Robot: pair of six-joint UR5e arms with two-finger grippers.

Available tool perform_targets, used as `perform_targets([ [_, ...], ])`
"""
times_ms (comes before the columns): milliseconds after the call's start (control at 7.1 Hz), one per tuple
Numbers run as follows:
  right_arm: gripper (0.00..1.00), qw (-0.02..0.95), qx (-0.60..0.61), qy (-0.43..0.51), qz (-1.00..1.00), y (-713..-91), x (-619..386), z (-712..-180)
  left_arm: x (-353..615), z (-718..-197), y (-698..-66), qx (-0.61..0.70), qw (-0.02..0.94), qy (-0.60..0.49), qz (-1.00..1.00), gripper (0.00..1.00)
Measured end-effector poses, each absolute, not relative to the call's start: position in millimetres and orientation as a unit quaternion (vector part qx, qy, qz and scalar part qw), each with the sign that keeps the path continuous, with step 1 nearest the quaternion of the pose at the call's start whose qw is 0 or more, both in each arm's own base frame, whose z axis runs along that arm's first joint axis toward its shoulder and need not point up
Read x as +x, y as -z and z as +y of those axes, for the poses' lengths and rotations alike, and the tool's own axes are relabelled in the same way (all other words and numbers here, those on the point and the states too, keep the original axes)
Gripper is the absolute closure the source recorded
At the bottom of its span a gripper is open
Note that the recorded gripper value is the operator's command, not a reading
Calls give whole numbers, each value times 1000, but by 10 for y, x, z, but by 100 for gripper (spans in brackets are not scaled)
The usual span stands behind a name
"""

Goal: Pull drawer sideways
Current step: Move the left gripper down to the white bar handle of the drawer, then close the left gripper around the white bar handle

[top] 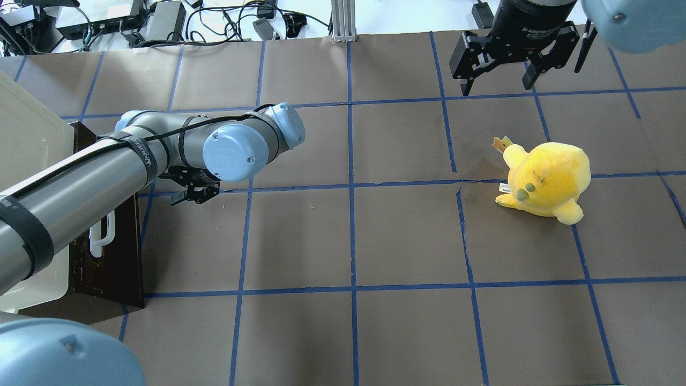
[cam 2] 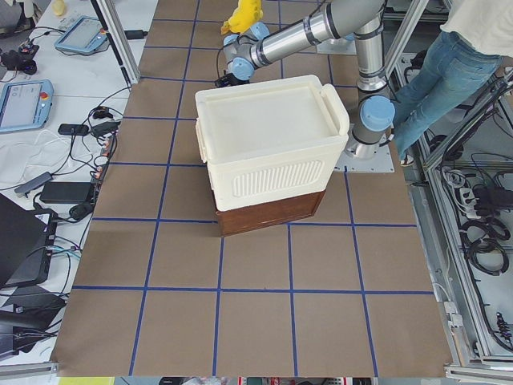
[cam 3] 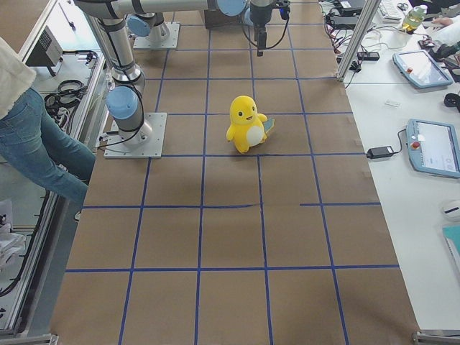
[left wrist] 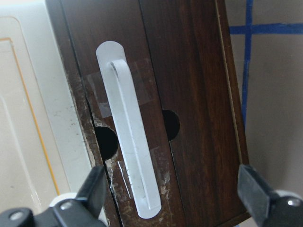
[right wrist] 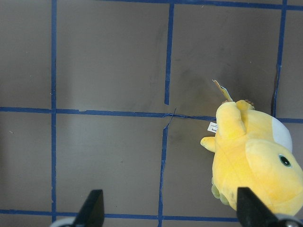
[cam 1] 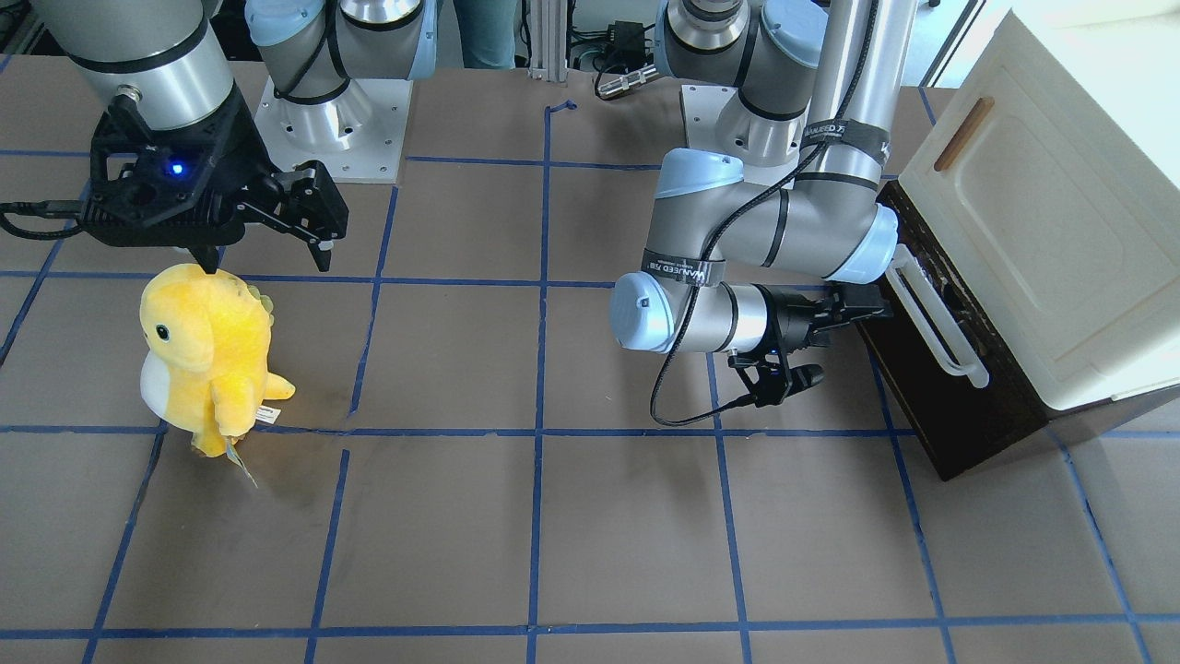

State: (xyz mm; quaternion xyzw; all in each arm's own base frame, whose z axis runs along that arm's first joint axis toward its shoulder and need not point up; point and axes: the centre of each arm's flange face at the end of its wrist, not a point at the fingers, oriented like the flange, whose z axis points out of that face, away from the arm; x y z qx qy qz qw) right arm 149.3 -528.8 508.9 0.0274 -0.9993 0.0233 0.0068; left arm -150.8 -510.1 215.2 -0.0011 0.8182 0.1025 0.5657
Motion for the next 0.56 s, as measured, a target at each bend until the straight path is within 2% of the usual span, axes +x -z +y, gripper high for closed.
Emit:
perform_targets([
  [563, 0, 7, 27, -23, -999, -5089, 1493, -5288, -1331, -5096, -2008, 10, 596, -112, 795, 0],
])
